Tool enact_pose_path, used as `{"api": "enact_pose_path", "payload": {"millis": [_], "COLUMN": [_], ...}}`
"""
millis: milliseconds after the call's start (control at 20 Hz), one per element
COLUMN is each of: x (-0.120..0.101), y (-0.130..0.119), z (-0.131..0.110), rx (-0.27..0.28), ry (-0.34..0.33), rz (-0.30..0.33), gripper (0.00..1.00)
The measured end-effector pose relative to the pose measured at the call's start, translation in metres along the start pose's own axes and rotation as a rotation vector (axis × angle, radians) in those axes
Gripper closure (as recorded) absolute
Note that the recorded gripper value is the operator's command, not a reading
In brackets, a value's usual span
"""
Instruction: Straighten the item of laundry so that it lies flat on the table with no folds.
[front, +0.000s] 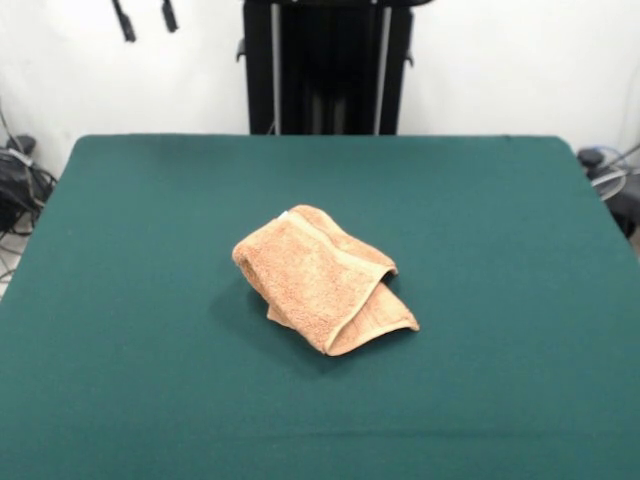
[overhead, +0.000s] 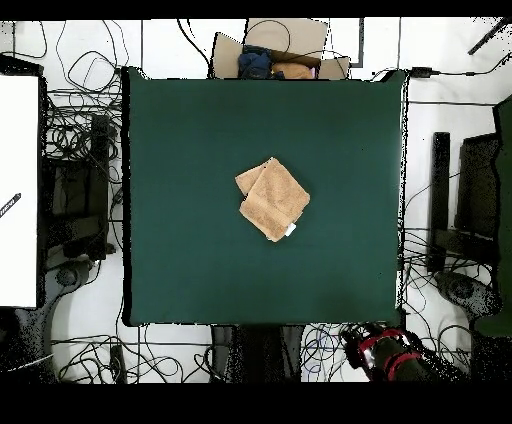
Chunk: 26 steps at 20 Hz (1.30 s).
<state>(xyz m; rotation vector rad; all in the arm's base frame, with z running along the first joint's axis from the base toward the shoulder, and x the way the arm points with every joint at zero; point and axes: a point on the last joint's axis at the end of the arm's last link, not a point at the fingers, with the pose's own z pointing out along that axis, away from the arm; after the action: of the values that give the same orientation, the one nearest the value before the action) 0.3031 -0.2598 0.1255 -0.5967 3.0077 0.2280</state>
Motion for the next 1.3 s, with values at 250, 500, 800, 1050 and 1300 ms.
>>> {"api": "enact_pose_path", "payload": {"millis": [250,500,800,1050,1300], "x": [-0.013,-0.021,-0.031,-0.035,-0.036], "y": [0.024,0.047,0.074,0.086,0.088], "z": [-0.010,-0.018,-0.027,-0.034,-0.042], "rx": [0.002,0.008,0.016,0.037,0.072], "ry": [0.009,0.015,0.026,0.034,0.038], "rz": [-0.007,-0.001,0.010,0.020,0.042], "gripper": [0.00,0.00,0.00,0.00,0.00]}}
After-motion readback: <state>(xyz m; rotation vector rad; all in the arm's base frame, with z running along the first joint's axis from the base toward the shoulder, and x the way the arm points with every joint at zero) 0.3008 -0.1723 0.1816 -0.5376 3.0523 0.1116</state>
